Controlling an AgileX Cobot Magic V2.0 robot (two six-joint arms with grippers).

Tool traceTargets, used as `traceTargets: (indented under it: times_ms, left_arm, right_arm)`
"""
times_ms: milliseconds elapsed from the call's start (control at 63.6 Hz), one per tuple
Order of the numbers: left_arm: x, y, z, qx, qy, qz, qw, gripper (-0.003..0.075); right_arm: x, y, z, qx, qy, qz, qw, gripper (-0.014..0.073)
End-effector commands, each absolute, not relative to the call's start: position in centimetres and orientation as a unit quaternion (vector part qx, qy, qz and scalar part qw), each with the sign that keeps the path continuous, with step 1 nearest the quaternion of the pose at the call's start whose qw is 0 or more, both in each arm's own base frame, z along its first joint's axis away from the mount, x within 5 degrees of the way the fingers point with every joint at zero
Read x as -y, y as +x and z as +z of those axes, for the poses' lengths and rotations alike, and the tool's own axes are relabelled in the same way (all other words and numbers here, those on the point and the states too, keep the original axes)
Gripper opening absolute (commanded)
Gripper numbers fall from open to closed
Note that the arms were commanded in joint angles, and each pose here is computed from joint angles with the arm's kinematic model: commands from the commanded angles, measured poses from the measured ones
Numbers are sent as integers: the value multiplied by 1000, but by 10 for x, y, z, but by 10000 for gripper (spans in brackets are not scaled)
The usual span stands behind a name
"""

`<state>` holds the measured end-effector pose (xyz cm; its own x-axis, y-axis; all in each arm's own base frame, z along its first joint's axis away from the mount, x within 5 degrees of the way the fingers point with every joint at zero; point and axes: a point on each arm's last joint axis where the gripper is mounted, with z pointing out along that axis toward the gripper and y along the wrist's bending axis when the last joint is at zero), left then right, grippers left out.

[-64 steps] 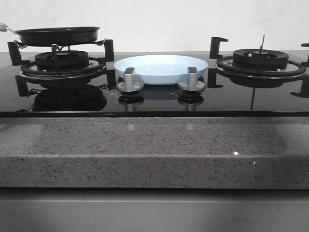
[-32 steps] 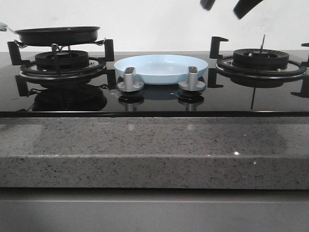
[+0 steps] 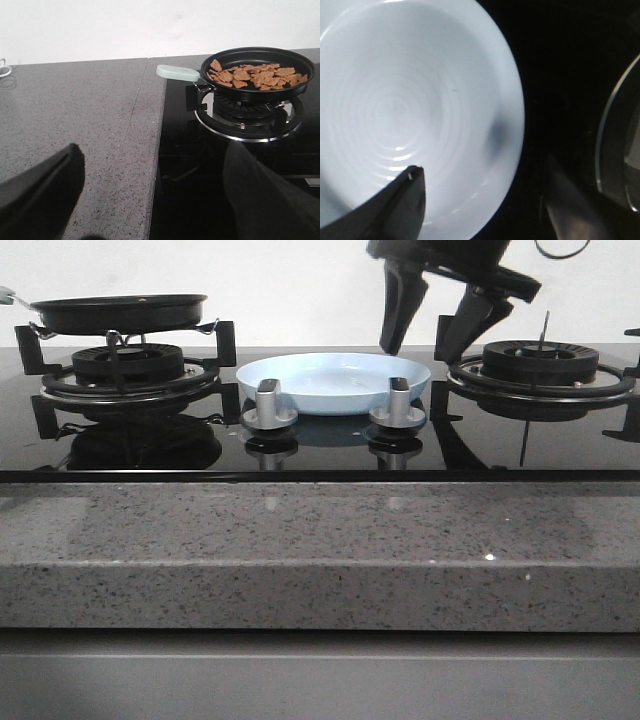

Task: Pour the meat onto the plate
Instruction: 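Lower the right gripper to the rim of the light blue plate and grasp it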

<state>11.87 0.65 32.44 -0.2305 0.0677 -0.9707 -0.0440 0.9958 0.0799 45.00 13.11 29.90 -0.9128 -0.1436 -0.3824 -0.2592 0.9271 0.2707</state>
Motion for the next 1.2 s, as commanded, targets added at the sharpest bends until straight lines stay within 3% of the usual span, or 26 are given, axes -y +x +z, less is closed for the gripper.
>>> traceTargets:
  times_ms: [0, 582, 786, 1180]
  left_arm:
    - [-6, 121, 343, -747, 7, 42, 664, 564]
    - [-6, 121, 344, -746, 7, 42, 664, 564]
    - [-6, 121, 344, -746, 7, 42, 664, 564]
    - [-6, 121, 344, -746, 6, 41, 664, 564]
  right_arm:
    - [-128, 440, 330, -958, -114, 164, 205, 517]
    - [-129, 439, 323, -962, -116, 168, 181, 515]
    - [-132, 437, 322, -961, -115, 185, 169, 400]
    - [-133, 436, 321, -962, -116, 188, 161, 397]
